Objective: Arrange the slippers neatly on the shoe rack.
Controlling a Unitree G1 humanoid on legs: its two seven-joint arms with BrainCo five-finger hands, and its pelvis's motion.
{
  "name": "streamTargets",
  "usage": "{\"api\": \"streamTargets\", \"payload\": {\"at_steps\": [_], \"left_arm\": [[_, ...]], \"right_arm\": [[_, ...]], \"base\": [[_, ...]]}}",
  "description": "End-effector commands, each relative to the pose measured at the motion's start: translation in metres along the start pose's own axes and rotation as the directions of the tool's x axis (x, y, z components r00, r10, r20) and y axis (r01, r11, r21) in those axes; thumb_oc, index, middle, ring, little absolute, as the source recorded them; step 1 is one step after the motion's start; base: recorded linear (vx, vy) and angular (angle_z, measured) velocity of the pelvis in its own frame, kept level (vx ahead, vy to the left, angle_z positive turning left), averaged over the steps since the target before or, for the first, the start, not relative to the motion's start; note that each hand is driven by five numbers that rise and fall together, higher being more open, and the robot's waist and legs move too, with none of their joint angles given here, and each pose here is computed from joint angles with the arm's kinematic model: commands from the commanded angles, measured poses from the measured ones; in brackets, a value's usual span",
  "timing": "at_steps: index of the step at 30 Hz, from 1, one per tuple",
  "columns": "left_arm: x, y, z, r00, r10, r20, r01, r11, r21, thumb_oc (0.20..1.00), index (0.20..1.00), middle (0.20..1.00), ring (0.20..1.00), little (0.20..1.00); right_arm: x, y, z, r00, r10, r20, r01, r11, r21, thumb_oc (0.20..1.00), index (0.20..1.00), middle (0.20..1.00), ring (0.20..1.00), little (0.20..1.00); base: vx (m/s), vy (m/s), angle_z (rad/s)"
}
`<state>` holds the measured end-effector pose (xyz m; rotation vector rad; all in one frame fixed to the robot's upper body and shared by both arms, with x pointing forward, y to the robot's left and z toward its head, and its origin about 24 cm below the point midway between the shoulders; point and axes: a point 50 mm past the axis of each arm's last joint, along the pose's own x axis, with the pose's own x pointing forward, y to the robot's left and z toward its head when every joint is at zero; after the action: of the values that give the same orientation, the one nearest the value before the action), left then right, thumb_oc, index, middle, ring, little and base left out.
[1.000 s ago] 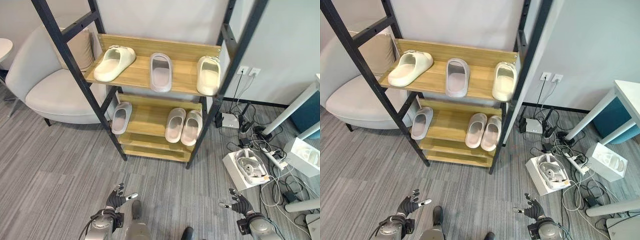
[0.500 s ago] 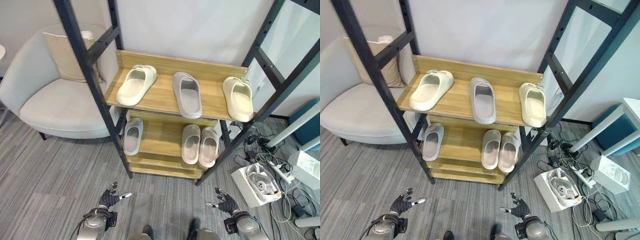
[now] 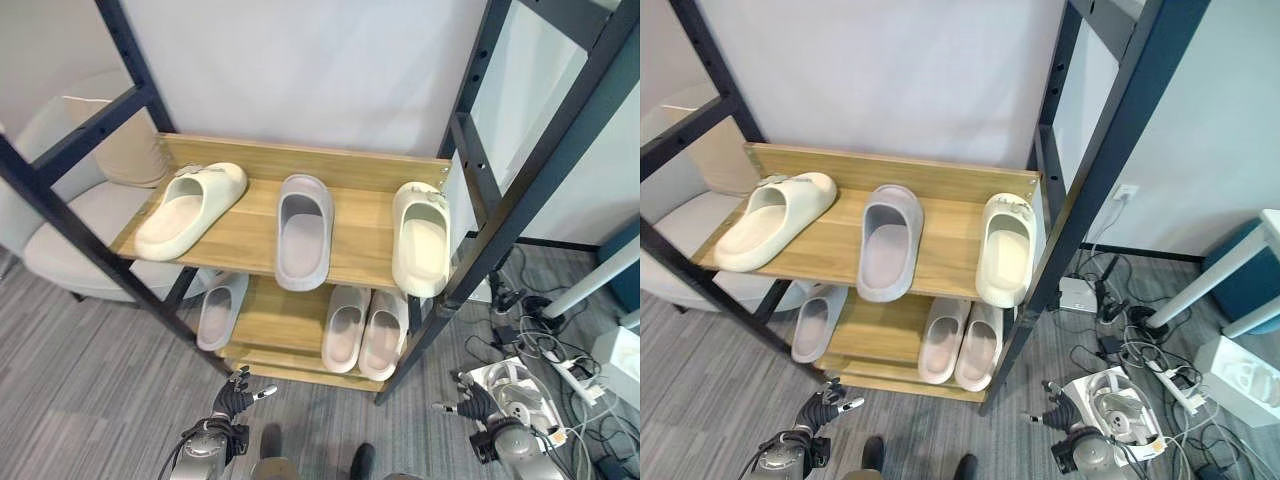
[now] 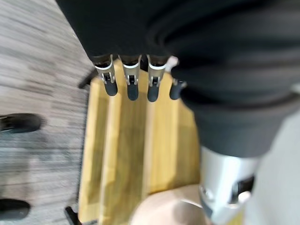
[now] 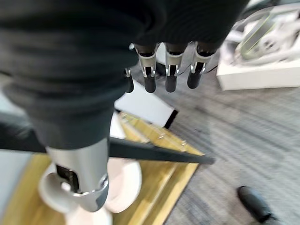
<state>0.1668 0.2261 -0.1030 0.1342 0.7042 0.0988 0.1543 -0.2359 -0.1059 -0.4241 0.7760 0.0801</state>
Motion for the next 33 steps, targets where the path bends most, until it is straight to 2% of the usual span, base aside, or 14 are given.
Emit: {"api": "streamTargets", "payload": {"at_steps": [1,14,20,24,25,26,28,29,32,33], "left_arm": [[0.002,0.012,0.017,0.996,0.009,0.085,-0.013,0.999,0.051,1.0,1.0,1.0,1.0,1.0],[0.002,0.01,0.016,0.997,-0.004,0.081,-0.003,0.996,0.085,1.0,1.0,1.0,1.0,1.0],[0.009,0.006,0.029,0.993,-0.021,0.112,0.008,0.993,0.118,1.0,1.0,1.0,1.0,1.0],[0.014,0.014,0.04,0.99,0.023,0.137,-0.041,0.99,0.134,1.0,1.0,1.0,1.0,1.0],[0.014,0.014,0.04,0.99,0.023,0.137,-0.041,0.99,0.134,1.0,1.0,1.0,1.0,1.0],[0.015,0.022,0.044,0.987,0.059,0.152,-0.08,0.988,0.134,1.0,1.0,1.0,1.0,1.0],[0.013,0.031,0.045,0.981,0.1,0.165,-0.121,0.984,0.127,1.0,1.0,1.0,1.0,1.0],[0.013,0.031,0.045,0.981,0.099,0.165,-0.121,0.985,0.127,1.0,1.0,1.0,1.0,1.0],[0.01,0.035,0.043,0.978,0.115,0.174,-0.136,0.984,0.114,1.0,1.0,1.0,1.0,1.0],[0.009,0.034,0.042,0.978,0.112,0.174,-0.132,0.985,0.11,1.0,1.0,1.0,1.0,1.0]], "right_arm": [[0.005,0.004,0.028,0.992,0.02,0.121,-0.016,0.999,-0.029,1.0,1.0,1.0,1.0,1.0],[0.004,0.022,0.028,0.989,0.09,0.118,-0.084,0.995,-0.058,1.0,1.0,1.0,1.0,1.0],[0.003,0.053,0.062,0.944,0.232,0.233,-0.195,0.965,-0.173,1.0,1.0,1.0,1.0,1.0],[-0.016,0.071,0.118,0.817,0.367,0.445,-0.22,0.912,-0.347,1.0,1.0,1.0,1.0,1.0],[-0.016,0.071,0.118,0.817,0.367,0.445,-0.22,0.912,-0.347,1.0,1.0,1.0,1.0,1.0],[-0.039,0.068,0.152,0.7,0.412,0.583,-0.172,0.89,-0.423,1.0,1.0,1.0,1.0,1.0],[-0.071,0.052,0.183,0.557,0.431,0.71,-0.061,0.874,-0.483,1.0,1.0,1.0,1.0,1.0],[-0.072,0.051,0.183,0.558,0.431,0.709,-0.061,0.873,-0.483,1.0,1.0,1.0,1.0,1.0],[-0.109,0.026,0.219,0.378,0.393,0.838,0.12,0.877,-0.465,1.0,1.0,1.0,1.0,1.0],[-0.115,0.021,0.224,0.352,0.386,0.852,0.152,0.875,-0.459,1.0,1.0,1.0,1.0,1.0]], "base": [[0.05,0.151,0.05],[0.0,0.098,0.03],[-0.06,0.126,0.02],[-0.05,0.027,-0.02],[-0.03,-0.011,-0.09],[-0.01,-0.026,-0.16],[0.01,-0.045,-0.12],[0.03,-0.049,-0.07],[0.03,-0.041,-0.07],[0.05,-0.038,-0.04]]}}
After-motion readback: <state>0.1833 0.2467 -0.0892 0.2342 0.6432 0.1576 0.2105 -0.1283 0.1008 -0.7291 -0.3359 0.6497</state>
